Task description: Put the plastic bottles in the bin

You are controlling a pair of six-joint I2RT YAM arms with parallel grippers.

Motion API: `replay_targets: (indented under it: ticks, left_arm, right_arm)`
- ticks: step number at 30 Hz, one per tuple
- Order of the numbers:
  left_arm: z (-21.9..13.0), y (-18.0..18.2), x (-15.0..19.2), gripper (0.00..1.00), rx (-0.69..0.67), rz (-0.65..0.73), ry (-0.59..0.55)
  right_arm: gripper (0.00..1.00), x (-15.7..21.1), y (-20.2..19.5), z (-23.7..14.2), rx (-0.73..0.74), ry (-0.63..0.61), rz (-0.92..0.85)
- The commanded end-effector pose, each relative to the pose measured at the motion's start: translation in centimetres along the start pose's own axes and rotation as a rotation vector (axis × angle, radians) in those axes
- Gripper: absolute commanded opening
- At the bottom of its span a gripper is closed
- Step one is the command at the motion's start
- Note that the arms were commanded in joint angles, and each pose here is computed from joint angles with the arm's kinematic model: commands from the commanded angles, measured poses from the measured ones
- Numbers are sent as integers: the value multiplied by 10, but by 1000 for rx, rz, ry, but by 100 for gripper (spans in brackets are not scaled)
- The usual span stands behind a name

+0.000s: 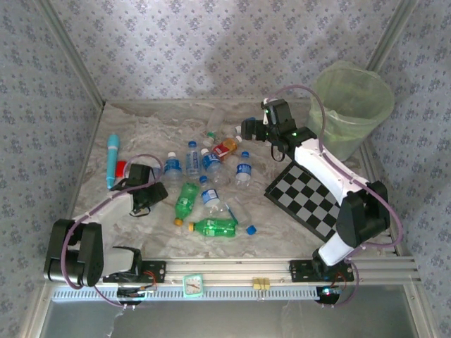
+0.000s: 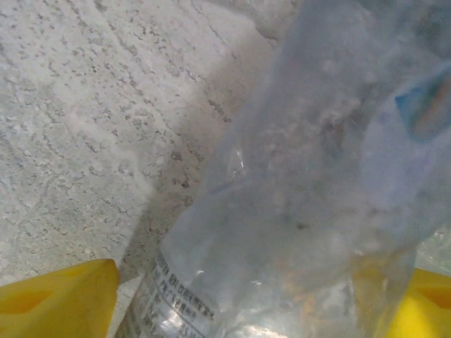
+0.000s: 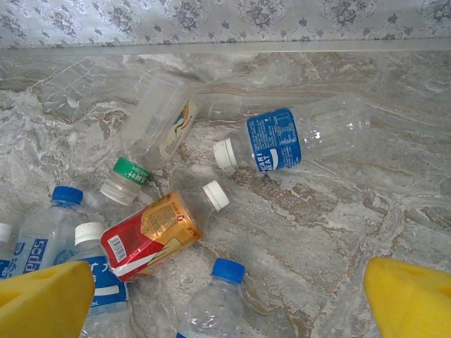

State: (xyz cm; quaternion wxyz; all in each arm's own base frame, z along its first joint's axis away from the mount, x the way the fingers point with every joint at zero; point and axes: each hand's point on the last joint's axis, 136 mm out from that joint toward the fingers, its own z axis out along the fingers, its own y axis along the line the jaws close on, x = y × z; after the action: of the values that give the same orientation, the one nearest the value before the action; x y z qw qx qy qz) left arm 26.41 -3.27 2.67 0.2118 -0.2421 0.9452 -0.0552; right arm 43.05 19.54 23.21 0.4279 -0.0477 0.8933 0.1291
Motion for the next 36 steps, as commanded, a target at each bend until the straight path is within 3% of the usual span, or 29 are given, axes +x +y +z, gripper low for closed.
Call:
replay_targets:
  ticks: [1, 11, 19, 28, 33, 36]
  left_arm:
    - [-1, -7, -8, 81, 28, -3, -21]
    - [-2, -9, -10, 58, 45, -4, -44]
    - [-20, -14, -23, 50, 85, -20, -114]
    - [-103, -86, -69, 44, 487, 0, -378]
    - [-147, -144, -75, 44, 709, 142, -489]
    - [-156, -175, -69, 43, 798, 215, -492]
  right_arm:
    - [100, 0, 3, 3, -5, 2, 13]
    - [100, 2, 7, 4, -25, 11, 17]
    - [100, 4, 19, 1, -88, 20, 26]
    - [100, -2, 73, -15, -395, 16, 35]
    - [100, -11, 112, -29, -622, 1, 87]
    - [100, -13, 133, -37, -717, -13, 95]
